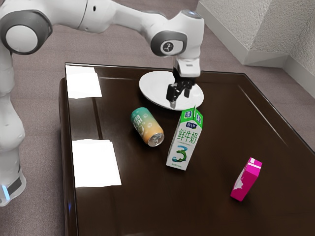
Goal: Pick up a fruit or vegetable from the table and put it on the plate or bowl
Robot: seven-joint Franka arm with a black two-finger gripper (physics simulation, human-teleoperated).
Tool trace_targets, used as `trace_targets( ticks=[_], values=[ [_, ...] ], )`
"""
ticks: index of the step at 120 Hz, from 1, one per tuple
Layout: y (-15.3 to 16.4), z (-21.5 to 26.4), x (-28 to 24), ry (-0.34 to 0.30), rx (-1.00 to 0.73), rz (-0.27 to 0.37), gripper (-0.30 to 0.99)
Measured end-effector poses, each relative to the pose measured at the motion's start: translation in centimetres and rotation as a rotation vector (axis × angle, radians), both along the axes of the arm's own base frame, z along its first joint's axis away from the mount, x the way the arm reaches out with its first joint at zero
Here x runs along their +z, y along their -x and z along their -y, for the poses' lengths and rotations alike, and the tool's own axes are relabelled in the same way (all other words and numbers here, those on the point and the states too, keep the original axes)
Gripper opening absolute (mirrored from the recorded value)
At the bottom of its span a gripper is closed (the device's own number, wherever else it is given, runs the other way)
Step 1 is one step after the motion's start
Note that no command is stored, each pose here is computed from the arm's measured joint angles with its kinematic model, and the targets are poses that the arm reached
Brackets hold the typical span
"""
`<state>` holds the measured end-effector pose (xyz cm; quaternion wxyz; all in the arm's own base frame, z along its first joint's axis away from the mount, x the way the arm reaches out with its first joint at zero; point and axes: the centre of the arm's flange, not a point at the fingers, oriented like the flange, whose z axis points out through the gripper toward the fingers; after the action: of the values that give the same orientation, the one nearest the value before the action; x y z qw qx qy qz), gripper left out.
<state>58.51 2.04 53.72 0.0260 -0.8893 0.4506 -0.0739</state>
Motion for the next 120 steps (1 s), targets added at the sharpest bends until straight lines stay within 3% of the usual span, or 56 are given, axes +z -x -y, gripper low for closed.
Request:
trace_targets(
  ticks=[33,48,70,120],
  values=[
    [-1.0,-2.4,-3.3,0.079,-0.046,-0.040,0.69],
    [-2.3,-1.4,-4.2,0.103,-0.096,-0.037,0.69],
    [-4.5,-2.3,-5.0,0.129,-0.124,-0.022,0.69],
    [-7.1,-1.4,-10.8,0.186,-0.160,-0.051,0.69]
  ],
)
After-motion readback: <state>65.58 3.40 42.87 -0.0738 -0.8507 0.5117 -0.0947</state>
